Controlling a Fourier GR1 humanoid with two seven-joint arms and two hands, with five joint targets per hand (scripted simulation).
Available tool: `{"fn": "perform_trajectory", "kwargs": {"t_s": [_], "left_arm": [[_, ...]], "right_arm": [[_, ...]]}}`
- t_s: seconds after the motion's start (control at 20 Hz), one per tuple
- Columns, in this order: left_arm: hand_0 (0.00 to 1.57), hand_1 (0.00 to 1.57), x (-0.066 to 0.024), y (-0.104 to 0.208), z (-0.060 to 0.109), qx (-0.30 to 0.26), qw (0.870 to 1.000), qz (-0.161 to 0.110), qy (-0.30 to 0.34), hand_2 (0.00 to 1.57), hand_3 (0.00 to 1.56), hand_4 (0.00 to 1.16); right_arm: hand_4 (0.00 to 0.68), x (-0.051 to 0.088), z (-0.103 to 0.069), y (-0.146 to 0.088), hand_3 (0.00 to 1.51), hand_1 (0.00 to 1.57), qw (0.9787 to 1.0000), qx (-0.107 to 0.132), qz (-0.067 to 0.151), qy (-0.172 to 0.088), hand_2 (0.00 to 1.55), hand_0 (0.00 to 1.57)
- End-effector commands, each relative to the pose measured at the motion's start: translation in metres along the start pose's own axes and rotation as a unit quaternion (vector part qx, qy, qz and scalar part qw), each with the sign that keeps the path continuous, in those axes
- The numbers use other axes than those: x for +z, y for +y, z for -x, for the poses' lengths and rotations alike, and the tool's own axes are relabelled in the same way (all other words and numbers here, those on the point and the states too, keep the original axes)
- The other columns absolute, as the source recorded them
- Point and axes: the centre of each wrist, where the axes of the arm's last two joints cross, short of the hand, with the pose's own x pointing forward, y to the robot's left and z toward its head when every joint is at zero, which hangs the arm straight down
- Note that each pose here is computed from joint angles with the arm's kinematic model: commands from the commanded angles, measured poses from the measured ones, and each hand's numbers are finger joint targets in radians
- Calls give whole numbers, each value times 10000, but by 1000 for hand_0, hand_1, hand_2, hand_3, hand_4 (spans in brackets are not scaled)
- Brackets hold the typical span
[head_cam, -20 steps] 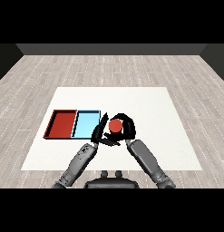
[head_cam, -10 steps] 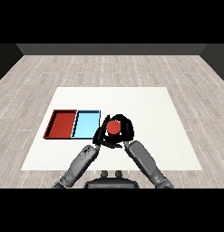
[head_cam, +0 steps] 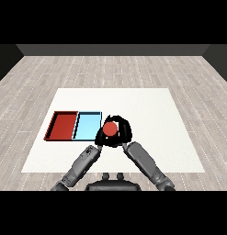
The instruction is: Pick the red can and put it in the red box
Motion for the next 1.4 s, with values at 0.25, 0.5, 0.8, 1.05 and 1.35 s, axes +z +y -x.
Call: {"fn": "perform_trajectory", "kwargs": {"t_s": [0.25,0.5,0.8,1.05,1.35], "left_arm": [[1571,1571,-259,-29,-3,-84,9960,-870,163,1561,1475,1120],[1571,1571,-157,73,4,-125,9958,-898,149,1557,1478,1124],[1571,1571,-76,-1,15,-64,9936,-1047,-419,1571,1494,1139],[1571,1571,-75,-54,-30,-52,9920,-1078,-656,1571,1513,1147],[1571,1571,-144,-203,-9,-245,9908,-1198,-584,1571,1507,1141]], "right_arm": [[654,122,-41,60,1391,1494,9999,-32,-89,-72,1448,1494],[644,52,-54,144,1391,1482,10000,-31,-30,-42,1443,1482],[595,28,19,33,1383,1491,9995,-248,-66,192,1435,1491],[0,17,55,50,0,0,9987,190,-86,461,0,0],[0,57,115,4,0,0,9979,315,-106,560,0,0]]}}
